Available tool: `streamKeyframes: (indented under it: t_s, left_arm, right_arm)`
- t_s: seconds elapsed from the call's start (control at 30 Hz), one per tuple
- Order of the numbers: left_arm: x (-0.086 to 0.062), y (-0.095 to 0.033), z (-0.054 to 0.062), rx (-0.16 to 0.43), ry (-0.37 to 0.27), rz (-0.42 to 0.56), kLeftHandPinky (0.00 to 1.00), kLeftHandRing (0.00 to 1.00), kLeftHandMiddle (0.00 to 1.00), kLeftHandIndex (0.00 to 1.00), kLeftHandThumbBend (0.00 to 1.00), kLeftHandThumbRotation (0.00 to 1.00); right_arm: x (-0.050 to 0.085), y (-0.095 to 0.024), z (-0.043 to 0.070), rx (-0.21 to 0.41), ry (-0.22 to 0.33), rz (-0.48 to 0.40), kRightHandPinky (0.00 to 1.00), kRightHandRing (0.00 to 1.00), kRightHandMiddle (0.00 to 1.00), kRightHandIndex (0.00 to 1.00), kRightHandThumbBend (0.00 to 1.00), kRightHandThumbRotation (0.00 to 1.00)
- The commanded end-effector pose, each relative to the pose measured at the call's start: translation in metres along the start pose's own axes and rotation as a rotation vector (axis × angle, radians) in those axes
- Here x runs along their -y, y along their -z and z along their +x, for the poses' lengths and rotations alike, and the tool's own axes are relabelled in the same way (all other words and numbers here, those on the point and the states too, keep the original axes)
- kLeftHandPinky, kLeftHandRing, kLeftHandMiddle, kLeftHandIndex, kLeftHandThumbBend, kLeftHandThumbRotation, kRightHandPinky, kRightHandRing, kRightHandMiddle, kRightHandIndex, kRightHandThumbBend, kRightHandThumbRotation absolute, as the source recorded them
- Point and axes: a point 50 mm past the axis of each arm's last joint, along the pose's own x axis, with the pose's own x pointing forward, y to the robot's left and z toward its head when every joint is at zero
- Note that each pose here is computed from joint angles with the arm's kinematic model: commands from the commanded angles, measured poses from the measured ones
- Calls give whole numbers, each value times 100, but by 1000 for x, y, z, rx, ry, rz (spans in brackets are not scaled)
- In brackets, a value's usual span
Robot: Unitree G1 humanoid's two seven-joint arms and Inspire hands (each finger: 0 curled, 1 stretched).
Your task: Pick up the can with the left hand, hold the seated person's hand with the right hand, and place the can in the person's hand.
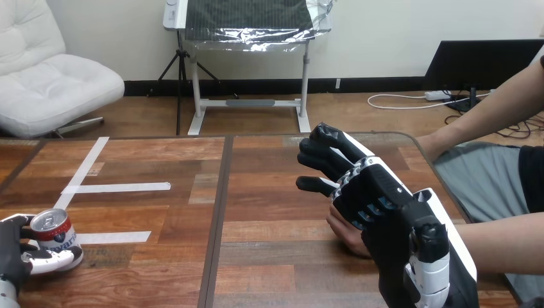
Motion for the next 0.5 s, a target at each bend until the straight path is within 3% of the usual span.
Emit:
streamKeyframes:
  t_s: [0.0, 0.47]
  left_arm:
    - [-15, -25, 11, 77, -72, -13, 61, 67, 70, 70, 62, 0]
    - [-16, -27, 9, 82, -107, -2, 53, 59, 63, 64, 63, 0]
  right_arm:
    - [2, -12, 12, 92, -13, -20, 82, 89, 88, 89, 81, 99]
    - [2, -12, 12, 94, -9, -25, 82, 89, 88, 89, 80, 98]
